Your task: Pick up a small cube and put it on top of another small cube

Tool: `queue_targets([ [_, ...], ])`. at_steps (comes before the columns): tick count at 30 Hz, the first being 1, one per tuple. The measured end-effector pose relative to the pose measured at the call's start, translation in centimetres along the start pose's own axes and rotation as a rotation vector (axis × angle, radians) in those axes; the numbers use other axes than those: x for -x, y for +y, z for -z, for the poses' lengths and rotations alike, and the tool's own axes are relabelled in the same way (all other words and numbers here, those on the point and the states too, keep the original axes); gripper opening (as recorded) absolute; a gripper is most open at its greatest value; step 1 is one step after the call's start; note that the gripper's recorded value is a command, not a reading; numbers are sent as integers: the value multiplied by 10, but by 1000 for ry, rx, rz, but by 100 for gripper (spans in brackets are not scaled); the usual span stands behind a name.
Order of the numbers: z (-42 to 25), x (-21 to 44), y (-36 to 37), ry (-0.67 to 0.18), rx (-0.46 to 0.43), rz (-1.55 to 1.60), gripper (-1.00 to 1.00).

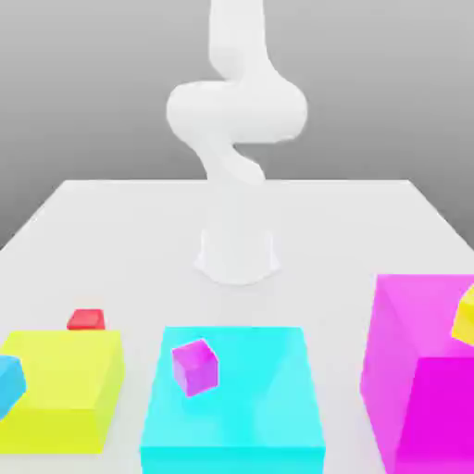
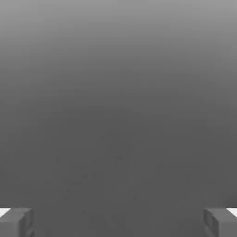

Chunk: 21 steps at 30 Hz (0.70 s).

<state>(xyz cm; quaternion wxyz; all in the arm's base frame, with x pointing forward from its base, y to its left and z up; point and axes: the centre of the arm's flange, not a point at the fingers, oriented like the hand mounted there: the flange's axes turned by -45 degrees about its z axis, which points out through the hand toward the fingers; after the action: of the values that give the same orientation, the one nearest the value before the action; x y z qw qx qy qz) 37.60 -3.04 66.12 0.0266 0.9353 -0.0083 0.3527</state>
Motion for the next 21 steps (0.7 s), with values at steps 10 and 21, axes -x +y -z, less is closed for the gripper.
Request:
queue_targets([
  [10,-196,139,139,-366,111,43,0],
  [21,-267,395,215,-696,-15,-20,0],
])
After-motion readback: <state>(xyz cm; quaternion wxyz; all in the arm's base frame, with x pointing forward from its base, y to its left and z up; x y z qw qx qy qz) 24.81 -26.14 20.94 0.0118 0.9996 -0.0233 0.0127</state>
